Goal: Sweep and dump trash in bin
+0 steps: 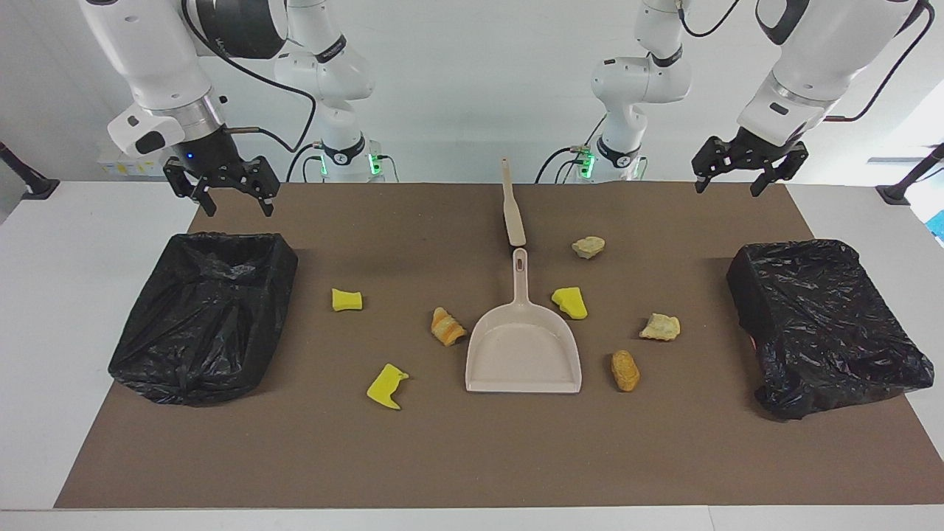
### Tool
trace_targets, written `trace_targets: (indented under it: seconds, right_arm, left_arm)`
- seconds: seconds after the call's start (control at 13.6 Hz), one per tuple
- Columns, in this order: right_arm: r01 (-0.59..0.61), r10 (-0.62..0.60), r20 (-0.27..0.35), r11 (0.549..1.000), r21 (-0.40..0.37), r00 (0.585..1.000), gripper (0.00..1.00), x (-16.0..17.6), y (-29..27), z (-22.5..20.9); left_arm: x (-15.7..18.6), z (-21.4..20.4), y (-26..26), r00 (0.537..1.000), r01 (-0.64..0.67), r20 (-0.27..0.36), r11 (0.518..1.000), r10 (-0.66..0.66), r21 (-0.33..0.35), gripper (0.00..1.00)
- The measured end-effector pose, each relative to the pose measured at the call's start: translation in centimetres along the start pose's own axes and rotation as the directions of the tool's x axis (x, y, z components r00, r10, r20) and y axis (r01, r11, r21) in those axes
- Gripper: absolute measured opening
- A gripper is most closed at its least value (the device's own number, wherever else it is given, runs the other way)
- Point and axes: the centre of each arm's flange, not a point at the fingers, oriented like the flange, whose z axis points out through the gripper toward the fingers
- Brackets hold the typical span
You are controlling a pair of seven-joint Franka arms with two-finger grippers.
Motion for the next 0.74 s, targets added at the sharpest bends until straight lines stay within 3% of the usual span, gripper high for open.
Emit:
trace_targets:
  seconds: [0.74]
  right_arm:
    - [0.000,0.000,0.000,1.000,0.000,1.000,1.00,0.00,0.00,0.00]
  left_arm:
    - [-0.07,0.16,-0.03,1.000,0.000,0.004,1.000,0.000,0.000,1.00]
